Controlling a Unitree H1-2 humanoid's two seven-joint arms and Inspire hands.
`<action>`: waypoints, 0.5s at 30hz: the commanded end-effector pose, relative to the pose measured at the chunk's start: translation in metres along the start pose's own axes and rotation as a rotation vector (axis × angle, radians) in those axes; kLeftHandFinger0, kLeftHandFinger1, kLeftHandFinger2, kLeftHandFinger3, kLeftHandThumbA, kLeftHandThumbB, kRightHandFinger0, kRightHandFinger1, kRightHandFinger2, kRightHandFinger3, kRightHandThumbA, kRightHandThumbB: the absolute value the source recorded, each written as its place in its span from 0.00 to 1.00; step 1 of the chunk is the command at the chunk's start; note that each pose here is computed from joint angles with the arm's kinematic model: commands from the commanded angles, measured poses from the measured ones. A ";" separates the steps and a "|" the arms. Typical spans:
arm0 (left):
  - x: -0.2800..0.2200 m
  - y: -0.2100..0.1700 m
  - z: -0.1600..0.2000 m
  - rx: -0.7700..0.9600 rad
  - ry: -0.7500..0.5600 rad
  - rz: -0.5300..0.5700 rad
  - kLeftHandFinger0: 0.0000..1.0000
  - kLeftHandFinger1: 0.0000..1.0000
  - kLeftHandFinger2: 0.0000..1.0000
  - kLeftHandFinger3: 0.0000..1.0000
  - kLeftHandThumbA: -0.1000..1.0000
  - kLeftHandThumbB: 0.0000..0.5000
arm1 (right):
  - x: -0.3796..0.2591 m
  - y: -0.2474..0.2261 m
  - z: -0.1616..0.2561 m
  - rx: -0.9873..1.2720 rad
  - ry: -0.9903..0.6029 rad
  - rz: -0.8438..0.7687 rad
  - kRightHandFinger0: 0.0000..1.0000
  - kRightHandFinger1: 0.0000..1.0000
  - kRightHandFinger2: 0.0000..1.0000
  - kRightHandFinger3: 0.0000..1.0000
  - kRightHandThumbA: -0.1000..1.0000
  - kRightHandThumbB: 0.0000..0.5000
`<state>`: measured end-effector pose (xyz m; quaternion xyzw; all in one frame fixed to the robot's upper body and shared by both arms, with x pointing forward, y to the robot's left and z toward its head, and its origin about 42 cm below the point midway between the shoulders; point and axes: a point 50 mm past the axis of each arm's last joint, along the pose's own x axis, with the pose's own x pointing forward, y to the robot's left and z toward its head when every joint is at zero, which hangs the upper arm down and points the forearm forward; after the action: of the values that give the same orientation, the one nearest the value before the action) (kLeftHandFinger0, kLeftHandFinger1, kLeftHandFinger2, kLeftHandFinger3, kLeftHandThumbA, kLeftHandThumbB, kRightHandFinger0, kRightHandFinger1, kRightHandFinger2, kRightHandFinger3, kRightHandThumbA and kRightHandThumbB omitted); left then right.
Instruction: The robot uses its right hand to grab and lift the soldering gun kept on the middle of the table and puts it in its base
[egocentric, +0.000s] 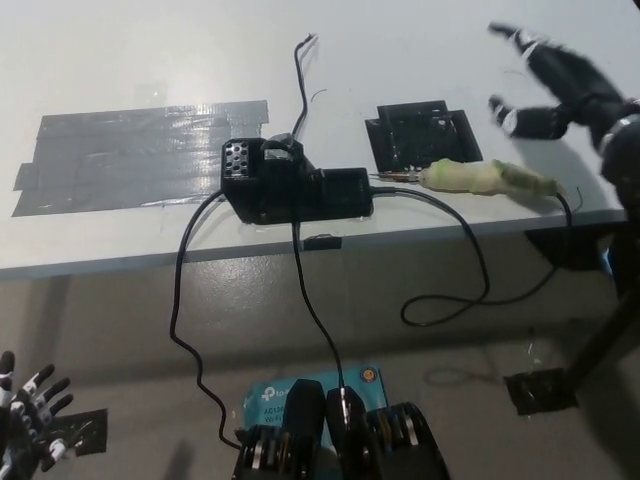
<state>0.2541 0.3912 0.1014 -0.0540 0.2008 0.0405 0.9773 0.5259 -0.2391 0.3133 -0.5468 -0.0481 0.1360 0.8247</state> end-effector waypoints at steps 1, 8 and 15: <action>-0.004 0.004 0.007 0.013 0.000 -0.052 1.00 1.00 1.00 1.00 1.00 0.00 | 0.014 -0.025 0.017 -0.080 -0.035 -0.013 1.00 1.00 1.00 1.00 0.76 0.52; -0.002 0.004 0.009 0.027 0.006 -0.067 1.00 1.00 1.00 1.00 1.00 0.00 | 0.022 -0.016 0.033 -0.085 -0.024 0.024 1.00 1.00 1.00 1.00 0.85 0.42; -0.001 0.001 0.009 0.037 0.009 -0.091 1.00 1.00 1.00 1.00 1.00 0.02 | 0.023 0.006 0.024 -0.111 0.013 0.103 1.00 1.00 1.00 1.00 0.89 0.41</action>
<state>0.2554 0.3867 0.1006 -0.0539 0.2058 0.0122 0.9770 0.5347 -0.2112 0.2890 -0.5711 -0.0051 0.1806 0.8007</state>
